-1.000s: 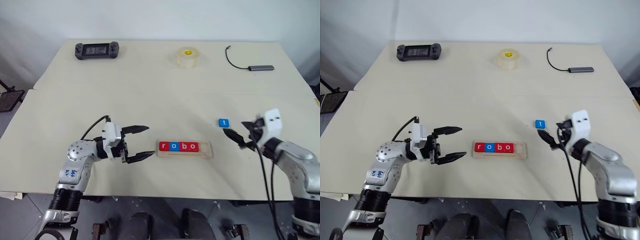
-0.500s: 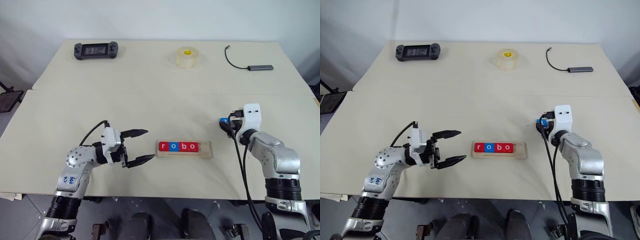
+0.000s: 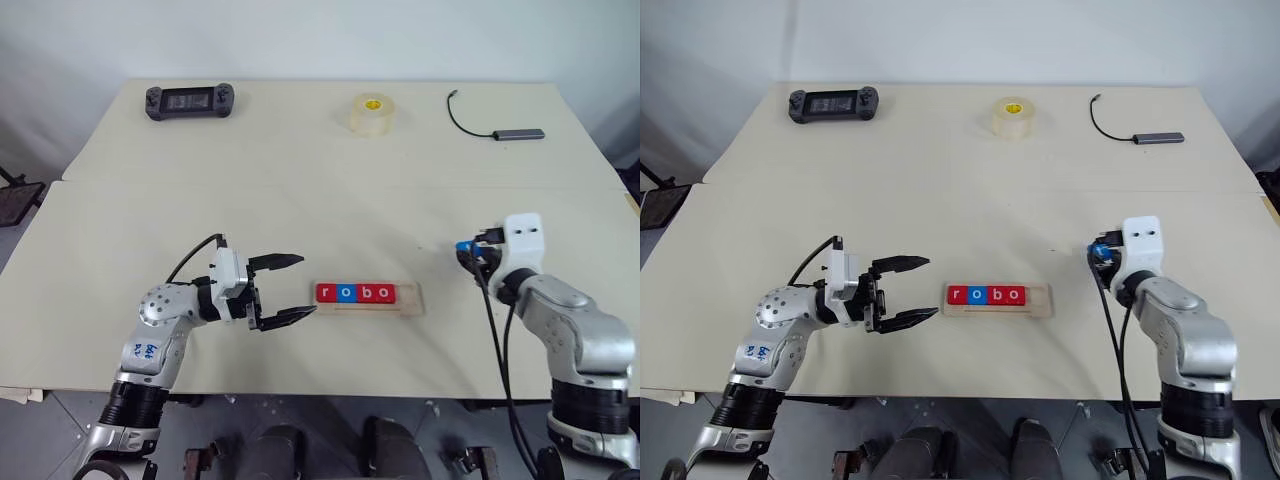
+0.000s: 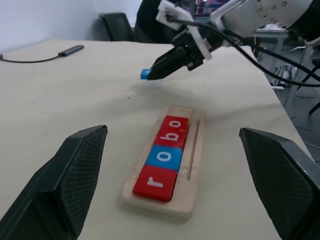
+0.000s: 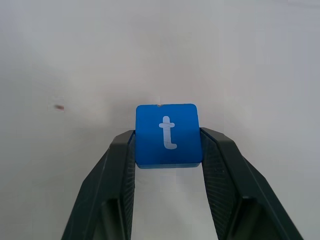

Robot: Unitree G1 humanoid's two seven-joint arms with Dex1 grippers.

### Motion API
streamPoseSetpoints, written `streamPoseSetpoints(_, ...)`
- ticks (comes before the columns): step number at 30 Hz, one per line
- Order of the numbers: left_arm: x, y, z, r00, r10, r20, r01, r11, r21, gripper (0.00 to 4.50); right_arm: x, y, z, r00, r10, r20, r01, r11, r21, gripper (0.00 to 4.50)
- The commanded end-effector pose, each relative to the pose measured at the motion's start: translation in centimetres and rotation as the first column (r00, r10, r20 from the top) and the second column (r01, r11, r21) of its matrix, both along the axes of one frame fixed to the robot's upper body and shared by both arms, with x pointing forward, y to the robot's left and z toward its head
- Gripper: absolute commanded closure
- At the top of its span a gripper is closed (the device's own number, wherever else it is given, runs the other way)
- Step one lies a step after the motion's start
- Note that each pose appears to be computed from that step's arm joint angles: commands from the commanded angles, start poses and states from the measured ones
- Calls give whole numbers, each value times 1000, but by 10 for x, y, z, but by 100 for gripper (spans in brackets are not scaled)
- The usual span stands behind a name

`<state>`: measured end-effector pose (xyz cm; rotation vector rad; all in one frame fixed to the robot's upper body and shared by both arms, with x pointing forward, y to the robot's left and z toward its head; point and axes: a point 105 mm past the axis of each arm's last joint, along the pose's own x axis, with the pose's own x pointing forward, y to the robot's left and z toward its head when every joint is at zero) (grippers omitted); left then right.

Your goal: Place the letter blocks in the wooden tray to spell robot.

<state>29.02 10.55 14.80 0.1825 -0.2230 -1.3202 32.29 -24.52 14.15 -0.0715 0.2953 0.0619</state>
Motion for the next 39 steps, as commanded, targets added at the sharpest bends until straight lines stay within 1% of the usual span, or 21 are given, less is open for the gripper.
streamPoseSetpoints(1, 0, -5, 5, 999, -38, 14, 38, 999, -16, 0, -30, 7, -1, 1000, 4, -4, -4, 1000, 16, 303)
streamPoseSetpoints(4, 0, -7, 3, 999, -52, 9, 52, 999, -15, 0, -42, 14, -13, 1000, 0, -31, 1, 999, 44, 303)
streamPoseSetpoints(6, 0, -7, 3, 998, -57, 8, 57, 998, -14, 0, -47, 21, -19, 999, 0, -46, 3, 997, 79, 303)
streamPoseSetpoints(9, 1, -7, 4, 998, -58, 9, 58, 998, -14, 0, -51, 27, -27, 998, 5, -66, 2, 995, 97, 303)
streamPoseSetpoints(11, 2, -7, 4, 998, -56, 10, 56, 998, -15, 0, -47, 27, -22, 1000, 6, -30, -2, 994, 114, 227)
streamPoseSetpoints(13, 1, -7, 5, 998, -55, 12, 55, 998, -13, 0, -46, 25, -16, 1000, 15, -9, -14, 994, 108, 162)
streamPoseSetpoints(14, 1, -6, 5, 999, -52, 13, 52, 999, -13, 0, -44, 21, -12, 999, 38, 1, -38, 995, 89, 132)
streamPoseSetpoints(16, 1, -4, 4, 999, -44, 14, 44, 999, -11, 0, -43, 14, -2, 991, 131, 21, -132, 991, 29, 62)
streamPoseSetpoints(18, 1, -3, 4, 999, -39, 15, 40, 999, -9, 0, -42, 12, 5, 972, 234, 26, -233, 972, -36, 62)
streamPoseSetpoints(19, 1, -2, 4, 999, -37, 16, 37, 999, -9, 0, -43, 11, 8, 954, 298, 14, -296, 952, -74, 62)
streamPoseSetpoints(20, 1, -2, 4, 999, -34, 18, 34, 999, -8, 0, -43, 11, 10, 925, 380, -6, -378, 917, -124, 62)
streamPoseSetpoints(21, 1, -2, 4, 999, -29, 21, 30, 1000, -6, 0, -45, 12, 13, 875, 484, -31, -481, 859, -176, 62)
streamPoseSetpoints(22, 1, -1, 5, 999, -27, 25, 27, 1000, -6, 0, -47, 11, 14, 811, 579, -78, -581, 785, -214, 62)
streamPoseSetpoints(23, 1, -2, 5, 999, -26, 29, 26, 1000, -6, 0, -49, 9, 12, 755, 644, -129, -653, 718, -241, 62)
streamPoseSetpoints(25, 1, -2, 6, 999, -25, 34, 25, 1000, -6, 0, -48, 2, 8, 672, 712, -205, -738, 623, -260, 62)
streamPoseSetpoints(27, 1, -3, 7, 999, -28, 41, 28, 1000, -5, 0, -41, -8, 3, 620, 739, -264, -783, 564, -260, 62)
streamPoseSetpoints(30, -1, -3, 9, 998, -35, 49, 35, 999, 2, 0, -30, -20, -4, 566, 753, -334, -824, 505, -257, 62)
streamPoseSetpoints(32, -2, -1, 9, 998, -36, 53, 35, 999, 8, 0, -22, -23, -10, 546, 752, -369, -838, 483, -254, 62)
streamPoseSetpoints(36, -3, 2, 10, 998, -28, 57, 27, 999, 18, 0, -13, -16, -17, 501, 781, -374, -866, 446, -228, 62)
streamPoseSetpoints(37, -3, 3, 10, 998, -22, 59, 21, 1000, 18, 0, -12, -13, -18, 488, 788, -375, -873, 434, -223, 79)
streamPoseSetpoints(39, -4, 4, 10, 998, -14, 61, 13, 1000, 16, 0, -8, -10, -19, 485, 792, -370, -874, 427, -232, 124)
